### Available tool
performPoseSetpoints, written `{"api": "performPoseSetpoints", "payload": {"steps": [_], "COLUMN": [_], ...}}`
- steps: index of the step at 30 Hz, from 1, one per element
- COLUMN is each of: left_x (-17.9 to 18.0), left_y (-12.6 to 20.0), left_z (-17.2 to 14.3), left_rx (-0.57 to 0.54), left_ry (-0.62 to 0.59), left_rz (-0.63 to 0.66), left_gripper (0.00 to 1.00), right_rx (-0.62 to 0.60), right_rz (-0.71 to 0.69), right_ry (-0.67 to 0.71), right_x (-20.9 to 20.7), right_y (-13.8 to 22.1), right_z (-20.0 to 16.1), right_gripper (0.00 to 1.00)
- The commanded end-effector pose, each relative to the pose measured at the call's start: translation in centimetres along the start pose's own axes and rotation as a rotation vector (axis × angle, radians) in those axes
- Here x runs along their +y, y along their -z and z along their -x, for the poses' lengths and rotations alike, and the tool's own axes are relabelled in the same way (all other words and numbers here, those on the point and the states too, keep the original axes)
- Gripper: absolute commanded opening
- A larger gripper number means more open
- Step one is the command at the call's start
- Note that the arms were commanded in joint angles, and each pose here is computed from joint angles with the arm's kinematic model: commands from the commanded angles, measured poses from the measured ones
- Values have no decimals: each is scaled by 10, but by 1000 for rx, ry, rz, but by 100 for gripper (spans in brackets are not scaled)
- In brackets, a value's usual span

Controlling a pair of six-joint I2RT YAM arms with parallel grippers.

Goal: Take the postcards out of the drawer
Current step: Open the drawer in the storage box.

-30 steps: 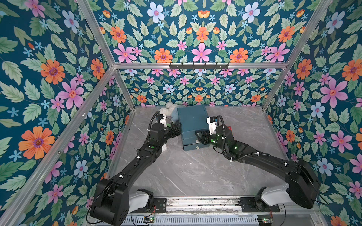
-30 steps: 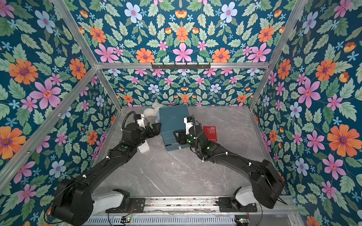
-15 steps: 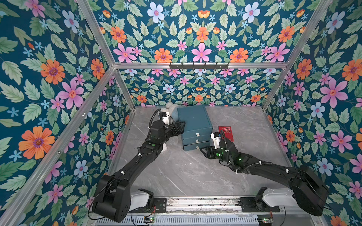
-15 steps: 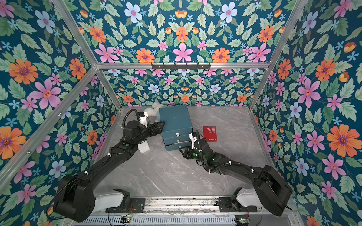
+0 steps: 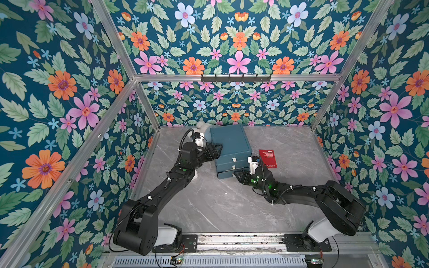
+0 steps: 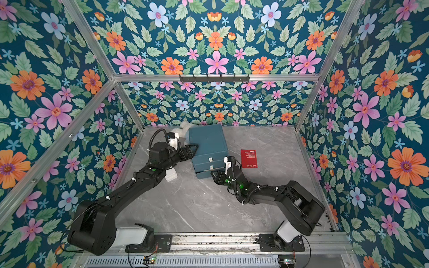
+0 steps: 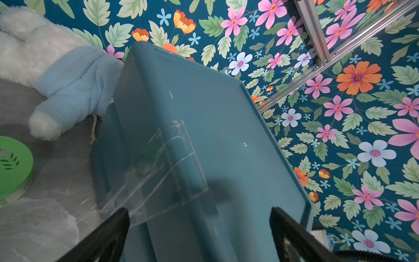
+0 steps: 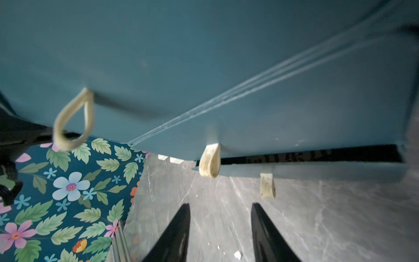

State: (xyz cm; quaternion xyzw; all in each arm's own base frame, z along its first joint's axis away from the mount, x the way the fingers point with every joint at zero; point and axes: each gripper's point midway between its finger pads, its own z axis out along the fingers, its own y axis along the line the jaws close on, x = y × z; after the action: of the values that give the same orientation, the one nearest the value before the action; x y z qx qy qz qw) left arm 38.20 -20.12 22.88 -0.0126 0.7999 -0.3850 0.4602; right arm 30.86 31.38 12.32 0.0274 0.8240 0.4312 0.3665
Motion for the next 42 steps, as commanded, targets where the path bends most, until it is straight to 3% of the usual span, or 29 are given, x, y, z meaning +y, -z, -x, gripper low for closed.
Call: {"api": "performPoseSetpoints", "payload": {"steps": [1,10,13,17,22,30,42], "left_x": [-7,-5,-5,-4,-3,-4,-6], "left_y": [-2,-6,-7,-6,-6,-6,-7], "left_z": [8,5,4,4,4,6,14], "left_rx": [-22,-7,-4,-4,-6,-11,-25], "left_ry": [-13,-13,-13,-13,-13,-10,-19], "left_rz": [-26,-25,-25,-22,-17,-16,-9], "left_gripper": [99,99,99,99,99,99,99], "right_rx": [-129,-129,-129,-131,-143,-104,56], "right_rz": [68,79,88,97,92,102,20], "right_ry": [-21,-38,-50,-64,-62,-68,-85], "right_x": [17,9,8,7,6,10,-4], "right_y": [-3,-23,-28,-28,-21,-2,42], "right_z": [28,33,34,36,37,29,-16], "right_gripper": [46,44,37,17,1,0,0]}}
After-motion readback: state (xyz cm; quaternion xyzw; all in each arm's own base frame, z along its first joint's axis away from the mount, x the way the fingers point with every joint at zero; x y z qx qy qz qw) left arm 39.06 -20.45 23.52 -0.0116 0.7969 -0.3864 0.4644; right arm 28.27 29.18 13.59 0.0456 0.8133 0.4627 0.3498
